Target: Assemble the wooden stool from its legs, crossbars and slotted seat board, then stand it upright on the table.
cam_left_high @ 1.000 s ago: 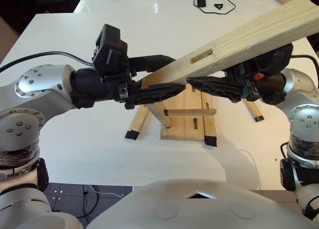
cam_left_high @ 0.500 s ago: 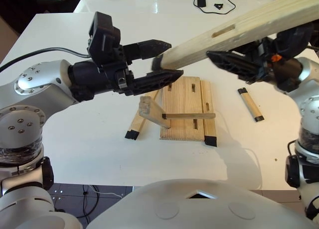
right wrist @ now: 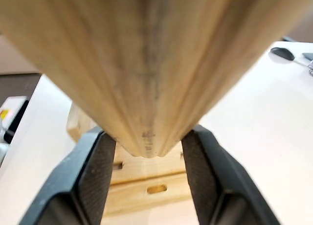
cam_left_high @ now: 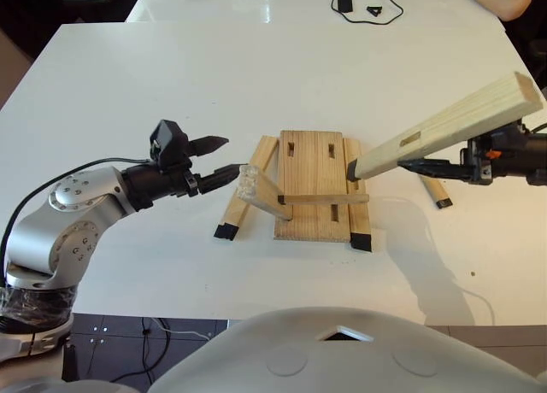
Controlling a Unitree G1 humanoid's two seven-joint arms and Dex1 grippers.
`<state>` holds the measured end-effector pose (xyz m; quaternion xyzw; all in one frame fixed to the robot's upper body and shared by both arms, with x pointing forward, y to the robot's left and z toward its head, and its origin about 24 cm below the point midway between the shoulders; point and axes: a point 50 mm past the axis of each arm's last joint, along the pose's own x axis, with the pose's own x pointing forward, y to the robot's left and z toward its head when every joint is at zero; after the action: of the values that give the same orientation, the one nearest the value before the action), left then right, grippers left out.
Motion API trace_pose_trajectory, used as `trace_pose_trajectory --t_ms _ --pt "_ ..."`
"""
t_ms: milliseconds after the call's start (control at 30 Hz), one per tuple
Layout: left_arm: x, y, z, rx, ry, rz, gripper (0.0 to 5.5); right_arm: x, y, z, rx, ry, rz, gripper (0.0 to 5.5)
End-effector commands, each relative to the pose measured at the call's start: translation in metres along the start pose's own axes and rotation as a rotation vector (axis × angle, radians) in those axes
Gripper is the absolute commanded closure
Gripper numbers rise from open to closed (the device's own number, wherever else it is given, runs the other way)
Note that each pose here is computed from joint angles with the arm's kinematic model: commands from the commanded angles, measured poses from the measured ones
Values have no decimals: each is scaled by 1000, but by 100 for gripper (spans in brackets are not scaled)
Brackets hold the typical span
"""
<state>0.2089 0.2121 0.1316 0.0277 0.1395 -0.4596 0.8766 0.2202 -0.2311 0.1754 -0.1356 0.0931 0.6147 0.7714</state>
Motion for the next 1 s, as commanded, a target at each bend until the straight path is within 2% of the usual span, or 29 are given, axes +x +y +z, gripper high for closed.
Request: trace_pose_trajectory --t_ms 33,367,733,1000 --pt "0 -4 -12 3 43 -21 186 6 11 -8 -22 44 54 347" --pt "2 1 -9 10 59 -66 186 23 28 -31 -11 68 78 347" --pt "2 -1 -11 39 89 -126 186 33 35 -33 1 16 75 347" --pt "3 -12 -12 61 97 -180 186 26 35 -51 5 123 62 347"
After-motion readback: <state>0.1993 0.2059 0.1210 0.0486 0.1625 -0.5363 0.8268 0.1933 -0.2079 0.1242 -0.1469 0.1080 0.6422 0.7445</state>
